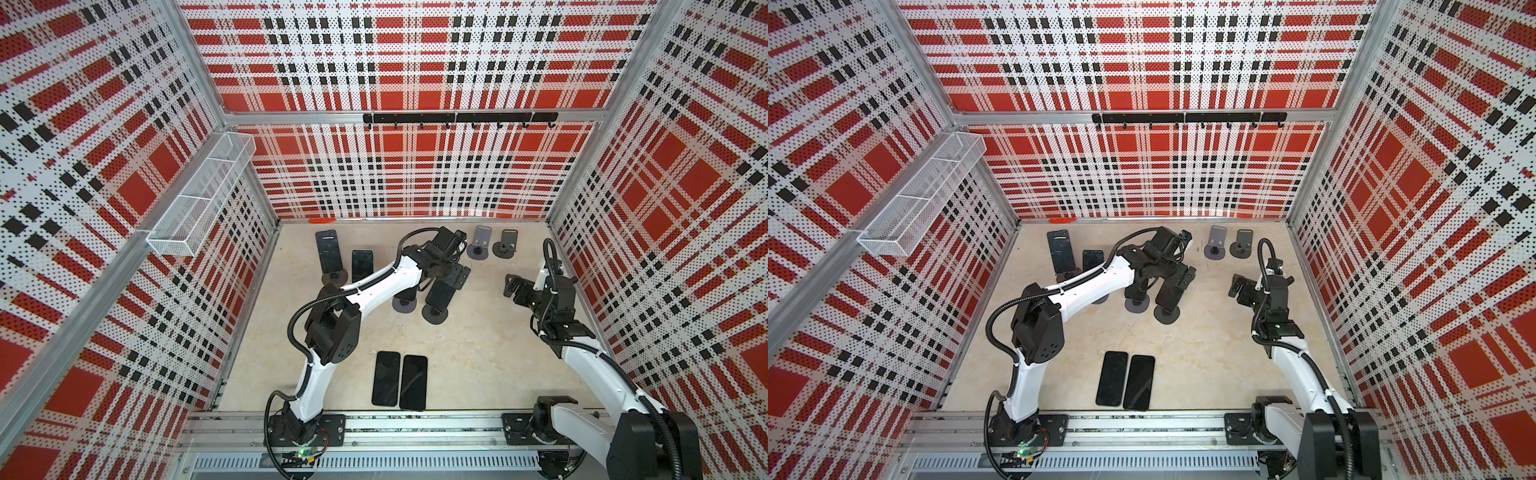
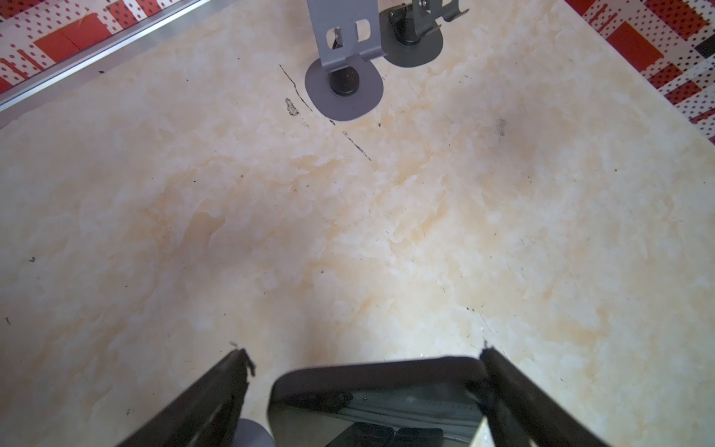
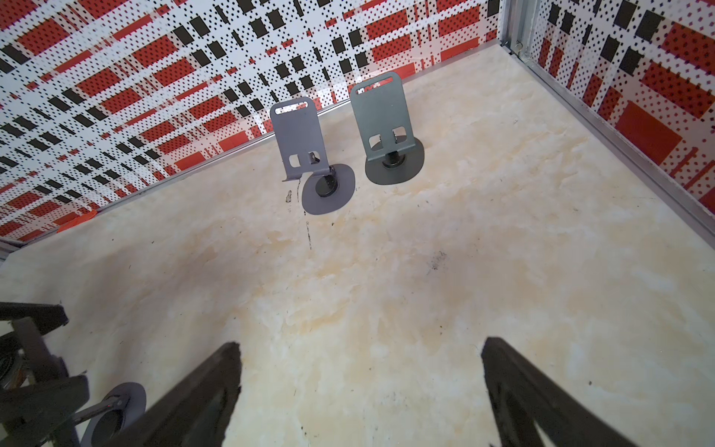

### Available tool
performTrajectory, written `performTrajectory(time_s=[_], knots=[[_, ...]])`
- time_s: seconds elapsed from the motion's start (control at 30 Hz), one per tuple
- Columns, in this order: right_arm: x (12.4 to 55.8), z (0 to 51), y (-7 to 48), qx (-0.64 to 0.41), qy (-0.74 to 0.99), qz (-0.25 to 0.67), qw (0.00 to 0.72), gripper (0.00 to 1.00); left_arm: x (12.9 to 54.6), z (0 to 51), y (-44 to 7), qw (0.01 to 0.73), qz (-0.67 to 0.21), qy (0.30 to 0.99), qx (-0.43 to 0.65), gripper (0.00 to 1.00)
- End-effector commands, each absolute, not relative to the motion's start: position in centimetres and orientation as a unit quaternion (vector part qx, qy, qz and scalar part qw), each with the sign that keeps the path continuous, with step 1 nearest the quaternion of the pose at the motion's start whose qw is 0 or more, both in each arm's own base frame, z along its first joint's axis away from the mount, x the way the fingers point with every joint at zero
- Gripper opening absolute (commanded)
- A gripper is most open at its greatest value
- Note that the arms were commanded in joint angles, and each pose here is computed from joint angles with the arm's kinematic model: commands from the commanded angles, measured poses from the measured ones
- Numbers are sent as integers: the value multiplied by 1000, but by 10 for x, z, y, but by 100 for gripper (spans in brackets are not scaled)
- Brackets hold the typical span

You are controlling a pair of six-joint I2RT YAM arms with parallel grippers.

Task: Remove the phone from the phone stand
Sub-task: 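Close the left gripper on the top edge of the standing phone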

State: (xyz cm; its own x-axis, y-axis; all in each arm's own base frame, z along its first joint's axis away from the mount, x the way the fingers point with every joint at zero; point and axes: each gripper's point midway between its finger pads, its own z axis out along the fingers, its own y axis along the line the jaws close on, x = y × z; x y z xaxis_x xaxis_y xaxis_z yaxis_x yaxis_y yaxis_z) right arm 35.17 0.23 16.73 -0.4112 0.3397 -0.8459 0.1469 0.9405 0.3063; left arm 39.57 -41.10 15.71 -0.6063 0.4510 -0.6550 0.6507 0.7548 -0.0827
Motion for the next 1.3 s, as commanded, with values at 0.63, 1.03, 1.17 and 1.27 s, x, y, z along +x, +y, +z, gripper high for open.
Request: performTrajectory(time_s=[0.63, 1.03, 1.17, 1.27], knots=[[353, 163, -3, 157, 836, 83, 519, 100, 389, 159, -401, 304, -166, 882, 318, 79], [351, 166, -4, 159, 834, 80, 523, 100, 386, 168, -398, 303, -175, 888, 300, 68], [351, 166, -5, 160, 833, 78, 523, 100, 392, 179, -396, 314, -178, 887, 288, 68], [352, 166, -4, 158, 835, 80, 520, 100, 395, 187, -397, 321, -181, 886, 283, 68]])
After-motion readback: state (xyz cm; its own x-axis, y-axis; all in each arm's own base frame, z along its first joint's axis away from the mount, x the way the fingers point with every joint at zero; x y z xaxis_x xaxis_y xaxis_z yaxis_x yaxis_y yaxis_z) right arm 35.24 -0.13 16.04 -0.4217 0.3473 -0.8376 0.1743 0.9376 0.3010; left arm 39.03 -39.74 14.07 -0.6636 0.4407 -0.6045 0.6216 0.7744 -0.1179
